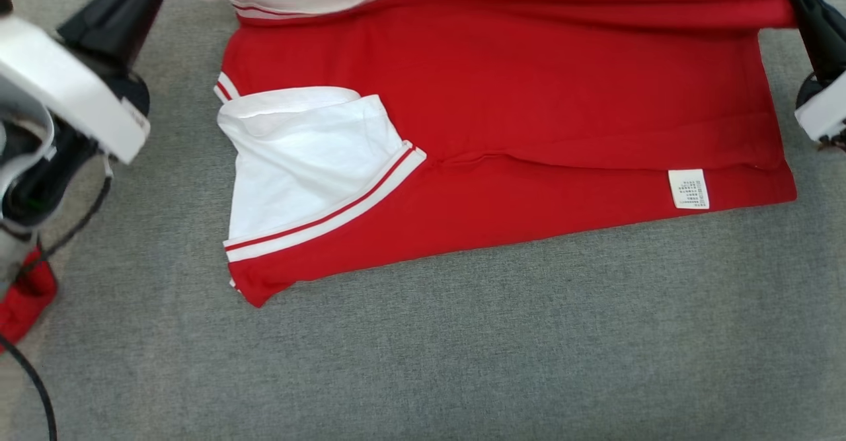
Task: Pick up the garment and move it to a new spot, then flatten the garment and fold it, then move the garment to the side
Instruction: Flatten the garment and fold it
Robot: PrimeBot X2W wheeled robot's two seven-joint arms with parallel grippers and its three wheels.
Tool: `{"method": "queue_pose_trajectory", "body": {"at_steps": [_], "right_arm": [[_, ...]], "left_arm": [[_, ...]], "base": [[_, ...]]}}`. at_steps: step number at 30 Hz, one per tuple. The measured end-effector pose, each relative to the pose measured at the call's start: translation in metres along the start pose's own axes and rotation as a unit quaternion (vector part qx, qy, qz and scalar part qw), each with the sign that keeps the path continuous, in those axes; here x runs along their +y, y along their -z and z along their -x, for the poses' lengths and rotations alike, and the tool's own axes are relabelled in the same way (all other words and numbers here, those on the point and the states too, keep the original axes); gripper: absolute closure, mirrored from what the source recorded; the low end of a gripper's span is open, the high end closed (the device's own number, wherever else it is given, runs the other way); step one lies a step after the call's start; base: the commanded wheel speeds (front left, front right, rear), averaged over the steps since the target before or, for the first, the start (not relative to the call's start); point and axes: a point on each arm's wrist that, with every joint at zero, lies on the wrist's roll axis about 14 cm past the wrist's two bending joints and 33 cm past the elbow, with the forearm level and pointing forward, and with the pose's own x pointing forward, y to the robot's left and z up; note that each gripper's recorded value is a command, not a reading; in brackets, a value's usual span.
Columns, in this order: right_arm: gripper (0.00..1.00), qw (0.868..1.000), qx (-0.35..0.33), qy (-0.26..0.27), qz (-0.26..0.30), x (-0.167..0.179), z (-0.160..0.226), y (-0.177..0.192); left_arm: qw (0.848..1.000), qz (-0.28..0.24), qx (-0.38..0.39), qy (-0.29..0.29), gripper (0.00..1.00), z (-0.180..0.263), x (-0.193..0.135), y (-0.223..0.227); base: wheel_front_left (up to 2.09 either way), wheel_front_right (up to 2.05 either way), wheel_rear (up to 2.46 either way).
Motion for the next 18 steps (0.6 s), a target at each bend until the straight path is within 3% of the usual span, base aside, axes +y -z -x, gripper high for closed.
{"method": "queue_pose_trajectory", "body": {"at_steps": [18], "right_arm": [[1.0, 1.0, 0.014, -0.022, 0.013, -0.004, 0.033, 0.029]], "left_arm": [[0.996, 0.08, 0.042, -0.016, 1.0, 0.074, -0.041, 0.057]], "base": [[0.0, 0.0, 0.0]]}}
